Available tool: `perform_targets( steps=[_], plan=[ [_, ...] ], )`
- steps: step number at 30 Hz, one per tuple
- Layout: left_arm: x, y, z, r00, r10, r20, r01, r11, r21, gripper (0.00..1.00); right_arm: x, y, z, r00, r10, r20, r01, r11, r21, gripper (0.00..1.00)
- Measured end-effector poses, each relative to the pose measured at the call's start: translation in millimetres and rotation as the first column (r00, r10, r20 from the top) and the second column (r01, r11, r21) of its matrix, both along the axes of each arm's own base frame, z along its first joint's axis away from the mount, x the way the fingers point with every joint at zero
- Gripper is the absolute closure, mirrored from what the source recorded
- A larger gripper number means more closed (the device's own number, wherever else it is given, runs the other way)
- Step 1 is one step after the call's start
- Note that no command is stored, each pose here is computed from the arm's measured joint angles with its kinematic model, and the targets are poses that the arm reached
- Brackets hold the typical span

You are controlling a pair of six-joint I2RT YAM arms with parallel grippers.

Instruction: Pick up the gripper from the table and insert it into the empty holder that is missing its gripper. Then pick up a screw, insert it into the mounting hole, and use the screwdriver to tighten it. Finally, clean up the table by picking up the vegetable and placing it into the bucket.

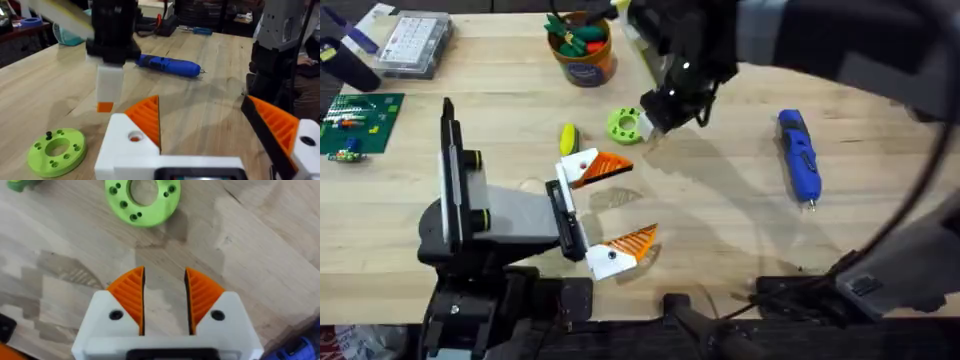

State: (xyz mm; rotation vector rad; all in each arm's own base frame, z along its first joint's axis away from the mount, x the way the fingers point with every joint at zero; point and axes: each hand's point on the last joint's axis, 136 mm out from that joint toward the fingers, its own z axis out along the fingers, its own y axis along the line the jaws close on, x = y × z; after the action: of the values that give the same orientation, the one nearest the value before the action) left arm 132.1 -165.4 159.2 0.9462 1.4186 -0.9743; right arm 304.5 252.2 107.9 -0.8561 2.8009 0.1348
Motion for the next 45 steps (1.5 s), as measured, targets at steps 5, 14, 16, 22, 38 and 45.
perform_targets(
  steps=[5, 14, 16, 22, 38, 45],
  plan=[
    [0.0, 0.0, 0, 1.0, 0.0, 0.0, 0.0, 1.0, 0.0, 0.01, -7, -5, 21, 0.999, 0.0, 0.041, -0.001, 0.999, 0.034, 0.593],
    [0.0, 0.0, 0, 1.0, 0.0, 0.0, 0.0, 1.0, 0.0, 0.01, -19, -14, 40, 0.977, -0.025, 0.214, -0.015, 0.983, 0.183, 0.593],
    [0.0, 0.0, 0, 1.0, 0.0, 0.0, 0.0, 1.0, 0.0, 0.01, -14, -10, 39, 0.968, -0.033, 0.247, -0.02, 0.977, 0.212, 0.593],
    [0.0, 0.0, 0, 1.0, 0.0, 0.0, 0.0, 1.0, 0.0, 0.01, 14, 14, 13, 0.95, -0.049, 0.308, -0.036, 0.964, 0.263, 0.593],
    [0.0, 0.0, 0, 1.0, 0.0, 0.0, 0.0, 1.0, 0.0, 0.01, 57, 50, -17, 0.917, -0.076, 0.391, -0.064, 0.941, 0.333, 0.593],
    [0.0, 0.0, 0, 1.0, 0.0, 0.0, 0.0, 1.0, 0.0, 0.01, 63, 55, -28, 0.915, -0.078, 0.396, -0.065, 0.939, 0.337, 0.593]
  ],
)
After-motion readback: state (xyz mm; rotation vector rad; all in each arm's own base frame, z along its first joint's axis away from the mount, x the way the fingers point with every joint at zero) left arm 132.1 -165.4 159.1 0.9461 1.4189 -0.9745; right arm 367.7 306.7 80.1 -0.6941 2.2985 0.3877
